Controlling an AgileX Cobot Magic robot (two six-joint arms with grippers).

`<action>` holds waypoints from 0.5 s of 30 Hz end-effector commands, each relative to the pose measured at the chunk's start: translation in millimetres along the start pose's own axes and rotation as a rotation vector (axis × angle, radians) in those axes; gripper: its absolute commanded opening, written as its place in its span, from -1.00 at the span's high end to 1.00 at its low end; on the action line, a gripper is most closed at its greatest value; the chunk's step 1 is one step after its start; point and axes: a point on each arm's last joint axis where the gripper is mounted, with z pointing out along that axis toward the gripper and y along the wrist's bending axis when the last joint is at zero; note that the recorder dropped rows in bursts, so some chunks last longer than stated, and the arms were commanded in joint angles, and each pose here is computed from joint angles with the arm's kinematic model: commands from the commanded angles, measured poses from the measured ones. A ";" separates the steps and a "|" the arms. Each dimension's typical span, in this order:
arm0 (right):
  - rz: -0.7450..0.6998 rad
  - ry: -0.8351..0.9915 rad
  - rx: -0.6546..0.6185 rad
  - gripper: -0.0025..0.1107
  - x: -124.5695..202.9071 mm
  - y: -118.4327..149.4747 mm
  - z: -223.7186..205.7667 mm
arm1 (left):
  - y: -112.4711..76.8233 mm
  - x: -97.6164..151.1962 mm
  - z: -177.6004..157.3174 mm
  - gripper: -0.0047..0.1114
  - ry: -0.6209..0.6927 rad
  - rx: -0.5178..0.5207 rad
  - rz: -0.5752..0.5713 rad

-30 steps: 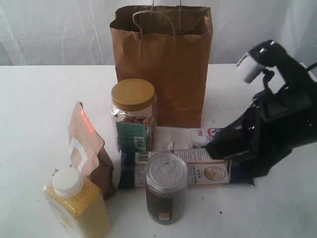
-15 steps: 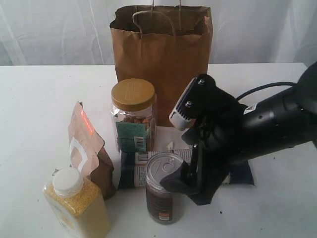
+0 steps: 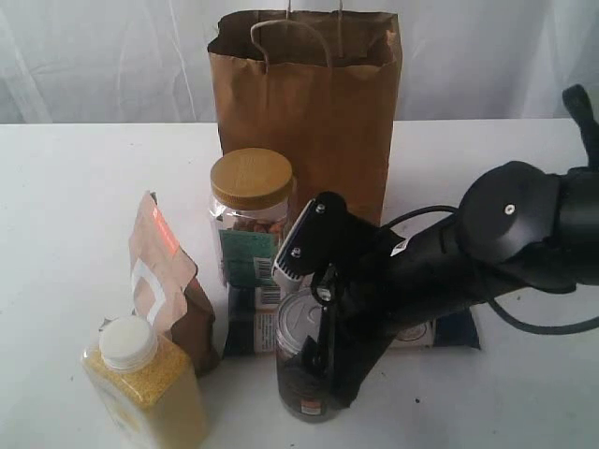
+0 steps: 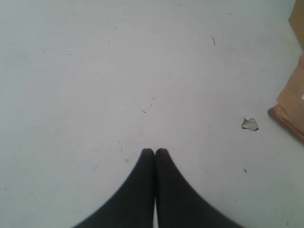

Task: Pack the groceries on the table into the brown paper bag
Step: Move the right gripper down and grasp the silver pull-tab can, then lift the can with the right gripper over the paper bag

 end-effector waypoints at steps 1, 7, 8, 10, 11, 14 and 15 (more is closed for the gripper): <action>-0.003 0.005 0.017 -0.34 2.2 -1.6 3.7 | -0.3 0.4 0.1 0.92 -0.005 0.003 -0.009; 0.085 0.003 0.015 0.58 2.1 -1.4 3.7 | -0.3 0.4 0.1 0.92 -0.005 0.003 -0.009; 0.148 0.003 0.005 0.71 1.8 -0.1 2.4 | -0.3 0.4 0.1 0.92 -0.005 0.003 -0.009; 0.260 -0.017 -0.057 0.87 -8.7 5.9 -13.1 | -0.3 0.4 0.1 0.92 -0.005 0.003 -0.009; 0.277 -0.031 -0.081 0.92 -14.5 8.4 -21.8 | -0.3 0.4 0.1 0.92 -0.005 0.003 -0.009; 0.226 -0.181 -0.038 0.96 -41.8 9.3 -65.4 | -0.3 0.4 0.1 0.92 -0.005 0.003 -0.009; 0.220 -0.219 -0.006 0.96 -46.3 7.6 -72.8 | -0.3 0.4 0.1 0.92 -0.005 0.003 -0.009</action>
